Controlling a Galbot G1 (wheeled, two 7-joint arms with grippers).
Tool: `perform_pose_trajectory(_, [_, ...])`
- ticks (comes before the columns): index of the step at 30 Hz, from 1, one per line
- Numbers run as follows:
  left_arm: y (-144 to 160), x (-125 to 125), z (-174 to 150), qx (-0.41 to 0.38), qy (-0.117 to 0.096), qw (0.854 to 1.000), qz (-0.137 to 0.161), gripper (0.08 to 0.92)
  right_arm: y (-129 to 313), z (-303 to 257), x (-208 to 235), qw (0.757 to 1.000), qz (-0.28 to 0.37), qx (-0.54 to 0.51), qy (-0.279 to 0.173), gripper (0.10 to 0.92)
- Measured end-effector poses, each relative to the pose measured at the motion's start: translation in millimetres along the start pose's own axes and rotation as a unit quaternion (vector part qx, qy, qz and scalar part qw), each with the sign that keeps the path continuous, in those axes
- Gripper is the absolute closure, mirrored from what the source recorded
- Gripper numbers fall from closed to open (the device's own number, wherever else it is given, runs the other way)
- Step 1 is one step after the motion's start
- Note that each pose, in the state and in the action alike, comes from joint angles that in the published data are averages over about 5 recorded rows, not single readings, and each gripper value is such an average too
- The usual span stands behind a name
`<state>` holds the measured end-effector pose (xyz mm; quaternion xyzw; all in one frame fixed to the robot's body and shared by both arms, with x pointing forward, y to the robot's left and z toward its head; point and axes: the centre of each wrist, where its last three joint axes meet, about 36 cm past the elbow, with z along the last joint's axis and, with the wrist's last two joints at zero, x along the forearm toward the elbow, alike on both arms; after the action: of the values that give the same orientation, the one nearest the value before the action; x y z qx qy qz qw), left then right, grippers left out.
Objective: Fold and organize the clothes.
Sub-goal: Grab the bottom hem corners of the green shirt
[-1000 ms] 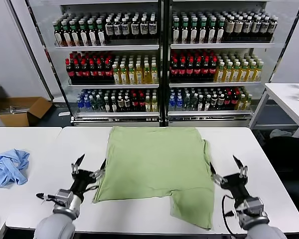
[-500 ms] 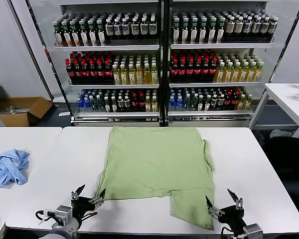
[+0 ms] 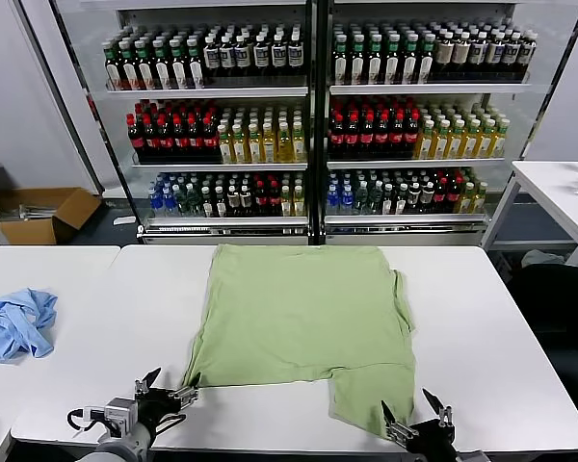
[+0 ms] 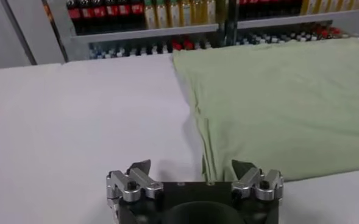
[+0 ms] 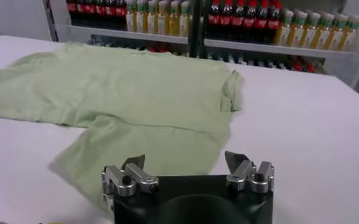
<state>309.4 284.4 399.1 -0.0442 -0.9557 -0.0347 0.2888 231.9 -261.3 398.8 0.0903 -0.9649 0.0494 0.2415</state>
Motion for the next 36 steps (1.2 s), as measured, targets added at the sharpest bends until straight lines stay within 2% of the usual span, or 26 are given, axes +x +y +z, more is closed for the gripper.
perform_pose_trajectory(3, [0,-3,0,0.002,0.005,1.000,0.000,0.177,3,2,0,1.000,0.000,-0.010,0.006,0.216])
perform_pose_trajectory(6, [1,-5,1,0.003,0.008,1.000,-0.002,0.198,5,4,-1,1.000,0.000,-0.019,0.014,0.281])
perform_pose_trajectory(8, [2,-7,1,0.004,0.009,1.000,-0.002,0.241,6,5,-2,1.000,0.000,-0.025,0.017,0.342])
perform_pose_trajectory(26, [-8,-7,9,0.006,0.020,1.000,0.012,0.761,4,7,-11,0.998,-0.012,-0.055,0.023,0.860])
perform_pose_trajectory(28, [-9,-6,9,0.005,0.020,1.000,0.016,0.821,2,6,-11,0.998,-0.017,-0.061,0.022,0.897])
perform_pose_trajectory(31, [-10,-4,9,0.005,0.018,1.000,0.022,0.893,0,3,-9,0.997,-0.027,-0.070,0.023,0.910])
perform_pose_trajectory(36, [-11,2,8,0.005,0.015,0.999,0.030,0.919,-6,-7,1,0.996,-0.045,-0.070,0.023,0.910])
